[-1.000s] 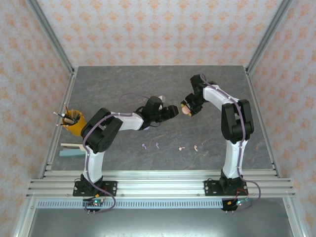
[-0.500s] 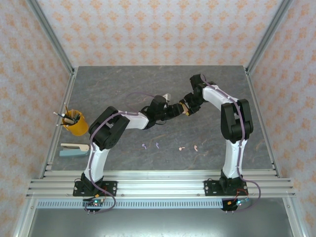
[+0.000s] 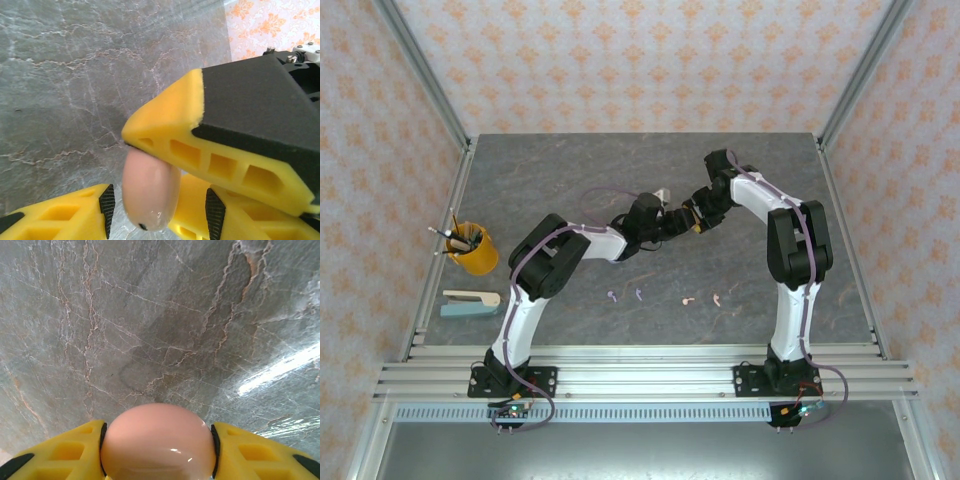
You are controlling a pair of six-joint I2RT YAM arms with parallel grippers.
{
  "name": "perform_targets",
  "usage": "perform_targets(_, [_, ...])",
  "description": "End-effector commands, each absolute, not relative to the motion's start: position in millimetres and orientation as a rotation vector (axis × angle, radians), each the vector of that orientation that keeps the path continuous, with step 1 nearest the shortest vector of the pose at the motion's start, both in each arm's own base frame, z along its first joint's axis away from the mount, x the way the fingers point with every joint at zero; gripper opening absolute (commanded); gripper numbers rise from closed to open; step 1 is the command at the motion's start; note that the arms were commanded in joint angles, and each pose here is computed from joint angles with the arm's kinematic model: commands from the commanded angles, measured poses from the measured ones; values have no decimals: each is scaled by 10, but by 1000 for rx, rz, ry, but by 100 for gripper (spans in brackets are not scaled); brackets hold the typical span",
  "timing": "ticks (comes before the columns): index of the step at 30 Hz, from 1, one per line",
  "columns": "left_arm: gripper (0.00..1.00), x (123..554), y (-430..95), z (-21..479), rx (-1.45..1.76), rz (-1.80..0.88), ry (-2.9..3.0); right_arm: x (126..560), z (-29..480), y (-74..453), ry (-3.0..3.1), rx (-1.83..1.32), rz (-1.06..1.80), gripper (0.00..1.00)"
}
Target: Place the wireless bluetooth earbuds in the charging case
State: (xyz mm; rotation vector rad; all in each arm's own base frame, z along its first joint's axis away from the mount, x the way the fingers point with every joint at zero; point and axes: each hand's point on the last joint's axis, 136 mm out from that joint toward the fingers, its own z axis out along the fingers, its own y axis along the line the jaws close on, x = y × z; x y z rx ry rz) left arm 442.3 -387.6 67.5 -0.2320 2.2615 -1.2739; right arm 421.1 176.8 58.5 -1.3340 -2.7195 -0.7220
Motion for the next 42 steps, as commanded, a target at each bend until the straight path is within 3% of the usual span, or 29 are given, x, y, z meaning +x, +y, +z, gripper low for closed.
perform_targets(1, [51,4492,-3959,794,-228,-1302,2211,4209,611,1773,-2708,-1345,-741,47])
perform_targets(9, [39,4507,-3964,750,-237,-1298,2212,4180,575,1762,-2706,-1340,-731,47])
perform_targets(25, [36,4593,-4033,716,-244,-1307,2213,4167,548,1773,-2702,-1333,-733,46])
perform_targets(34, [22,4592,-4037,729,-241,-1312,2210,4179,569,1772,-2706,-1334,-742,47])
perform_targets(42, [12,4540,-3993,811,-218,-1303,2226,4353,977,1571,-2773,-1369,-852,70])
